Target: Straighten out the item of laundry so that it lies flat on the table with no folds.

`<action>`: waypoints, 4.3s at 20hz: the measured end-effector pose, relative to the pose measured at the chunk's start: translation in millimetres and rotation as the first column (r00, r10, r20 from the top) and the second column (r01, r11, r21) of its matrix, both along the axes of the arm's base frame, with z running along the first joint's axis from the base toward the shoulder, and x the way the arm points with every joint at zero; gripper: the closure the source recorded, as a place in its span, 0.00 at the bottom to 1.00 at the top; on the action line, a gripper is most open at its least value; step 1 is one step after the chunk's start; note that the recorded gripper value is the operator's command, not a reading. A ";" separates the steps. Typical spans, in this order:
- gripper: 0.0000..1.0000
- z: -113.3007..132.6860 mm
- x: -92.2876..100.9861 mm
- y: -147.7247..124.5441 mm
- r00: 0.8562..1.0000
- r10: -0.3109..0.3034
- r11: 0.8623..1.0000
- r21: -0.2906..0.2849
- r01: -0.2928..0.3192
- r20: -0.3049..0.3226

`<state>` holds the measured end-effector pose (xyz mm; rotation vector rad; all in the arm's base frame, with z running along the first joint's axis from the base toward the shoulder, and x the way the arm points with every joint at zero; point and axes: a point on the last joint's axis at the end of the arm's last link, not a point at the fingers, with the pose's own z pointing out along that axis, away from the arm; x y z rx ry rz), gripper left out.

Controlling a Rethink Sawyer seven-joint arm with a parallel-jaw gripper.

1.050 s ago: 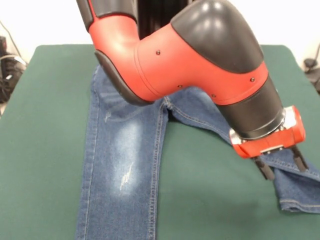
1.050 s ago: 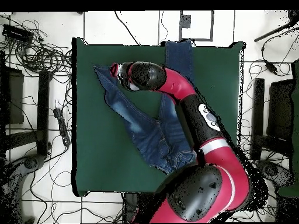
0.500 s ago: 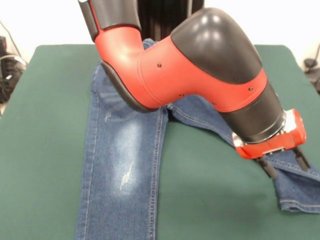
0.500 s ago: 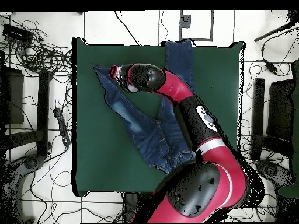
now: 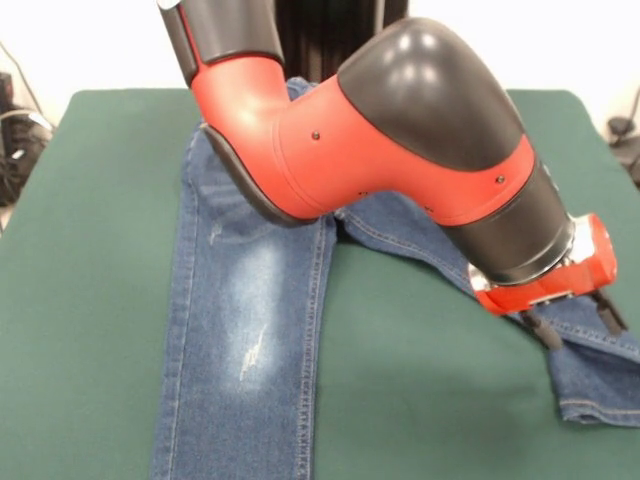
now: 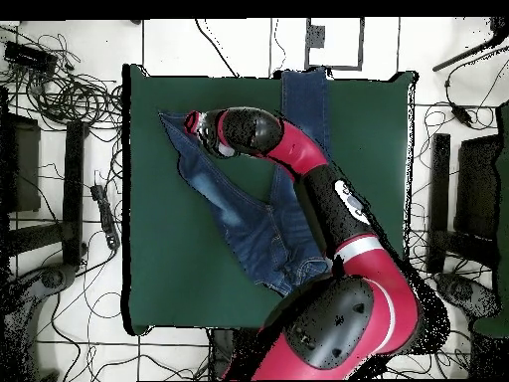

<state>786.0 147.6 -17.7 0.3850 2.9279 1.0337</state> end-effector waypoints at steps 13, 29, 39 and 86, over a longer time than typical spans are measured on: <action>0.00 -0.3 -7.4 34.2 0.999 0.044 0.999 0.000 -0.044 -0.001; 0.00 -29.6 -28.5 62.5 0.986 0.151 0.967 -0.218 -0.132 0.072; 0.00 -30.1 -30.7 72.6 0.968 0.219 0.922 -0.351 -0.164 0.124; 1.00 -15.8 19.1 -50.0 0.958 0.083 0.888 -0.456 0.053 0.275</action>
